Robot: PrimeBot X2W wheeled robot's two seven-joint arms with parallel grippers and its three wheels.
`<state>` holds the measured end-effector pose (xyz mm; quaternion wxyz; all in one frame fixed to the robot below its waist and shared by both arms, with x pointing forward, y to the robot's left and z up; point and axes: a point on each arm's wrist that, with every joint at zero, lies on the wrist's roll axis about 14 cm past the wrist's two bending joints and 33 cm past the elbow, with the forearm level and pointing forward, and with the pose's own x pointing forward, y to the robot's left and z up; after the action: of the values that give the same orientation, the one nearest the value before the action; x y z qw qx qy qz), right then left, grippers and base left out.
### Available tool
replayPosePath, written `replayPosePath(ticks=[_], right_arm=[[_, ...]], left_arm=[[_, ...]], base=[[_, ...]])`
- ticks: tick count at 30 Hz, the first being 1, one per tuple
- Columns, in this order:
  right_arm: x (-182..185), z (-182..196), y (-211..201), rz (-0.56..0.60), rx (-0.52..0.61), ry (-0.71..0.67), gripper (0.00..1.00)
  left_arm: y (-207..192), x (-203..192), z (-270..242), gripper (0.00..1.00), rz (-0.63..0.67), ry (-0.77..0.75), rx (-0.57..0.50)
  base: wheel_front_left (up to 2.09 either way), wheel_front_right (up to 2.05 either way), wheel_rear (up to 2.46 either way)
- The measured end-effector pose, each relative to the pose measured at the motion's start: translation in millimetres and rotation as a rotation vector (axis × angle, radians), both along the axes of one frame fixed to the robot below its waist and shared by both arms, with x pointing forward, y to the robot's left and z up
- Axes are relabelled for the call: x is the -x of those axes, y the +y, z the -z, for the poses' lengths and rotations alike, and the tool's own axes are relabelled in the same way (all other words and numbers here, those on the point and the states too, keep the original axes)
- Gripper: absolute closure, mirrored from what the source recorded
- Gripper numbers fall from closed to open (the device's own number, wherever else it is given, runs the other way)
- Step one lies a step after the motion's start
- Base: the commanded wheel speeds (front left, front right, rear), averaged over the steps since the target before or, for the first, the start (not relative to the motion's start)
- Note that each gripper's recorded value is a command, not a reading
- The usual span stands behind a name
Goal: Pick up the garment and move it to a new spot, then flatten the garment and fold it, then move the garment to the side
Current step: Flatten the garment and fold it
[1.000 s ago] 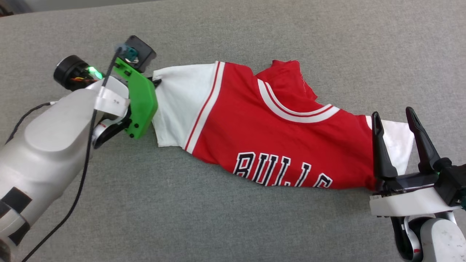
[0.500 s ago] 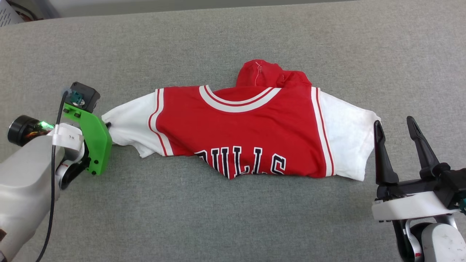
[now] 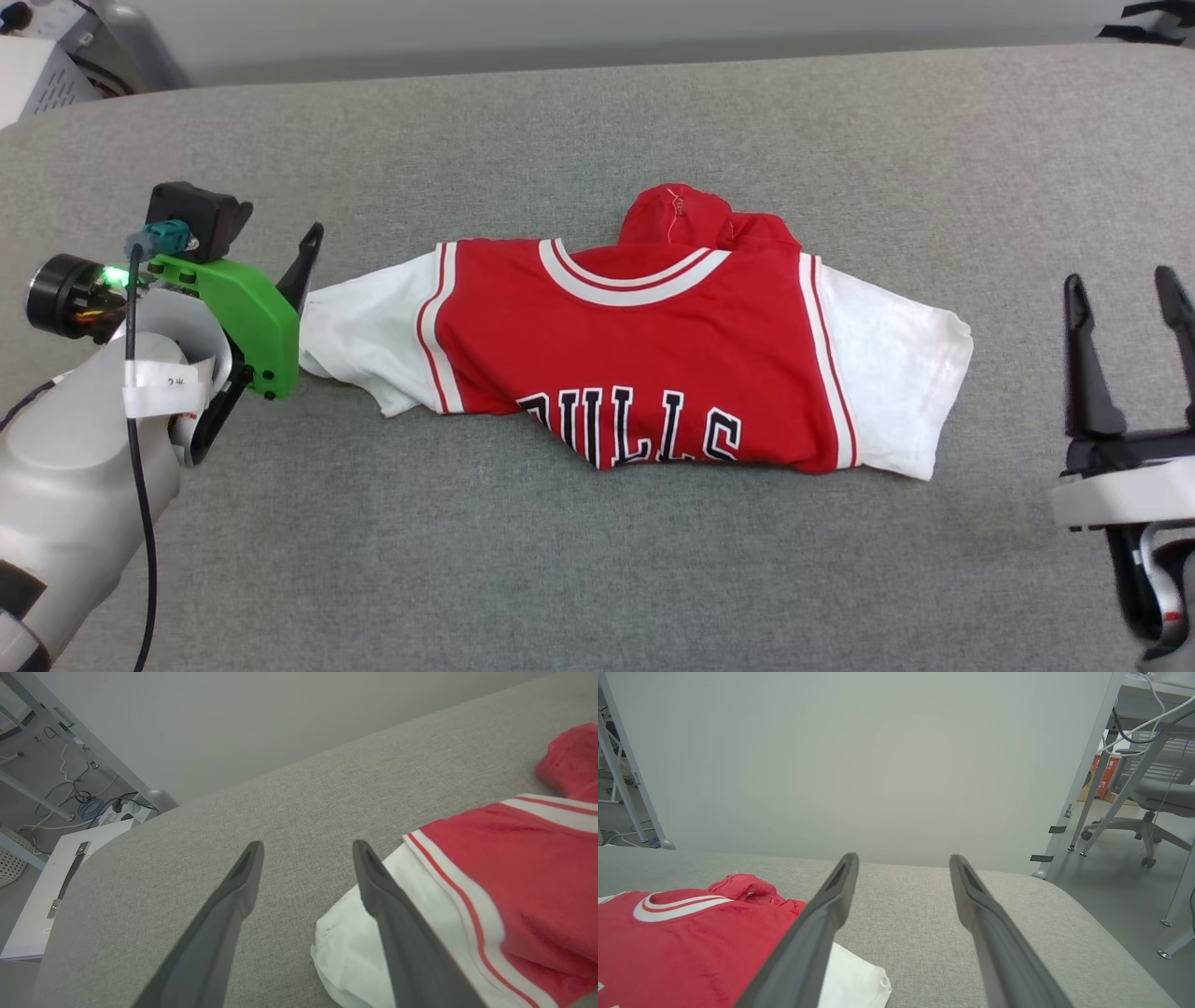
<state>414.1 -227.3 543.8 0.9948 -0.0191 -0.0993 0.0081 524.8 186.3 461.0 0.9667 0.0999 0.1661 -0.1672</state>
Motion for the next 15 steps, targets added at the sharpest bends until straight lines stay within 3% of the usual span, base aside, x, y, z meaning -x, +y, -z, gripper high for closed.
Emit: replayPosePath(ticks=[4,7,12,15], right_arm=[[-11.3,-18.5,-10.5,-0.031,0.063,-0.007,0.0],[-24.4,-22.7,-9.8,-0.085,0.095,0.066,0.0],[-42.2,-3.1,-3.4,-0.193,0.147,0.301,0.0],[-45.6,19.7,-2.2,-0.245,0.198,0.474,0.0]], left_arm=[[1.7,-4.5,-38.4,0.0,-0.015,-0.15,0.014],[7.4,-7.1,-69.3,0.0,-0.055,-0.26,0.025],[8.0,4.1,-110.2,0.0,-0.123,-0.431,0.058],[7.8,24.1,-106.3,0.0,-0.153,-0.464,0.067]], base=[[0.0,0.0,0.0],[0.0,0.0,0.0],[0.0,0.0,0.0],[0.0,0.0,0.0]])
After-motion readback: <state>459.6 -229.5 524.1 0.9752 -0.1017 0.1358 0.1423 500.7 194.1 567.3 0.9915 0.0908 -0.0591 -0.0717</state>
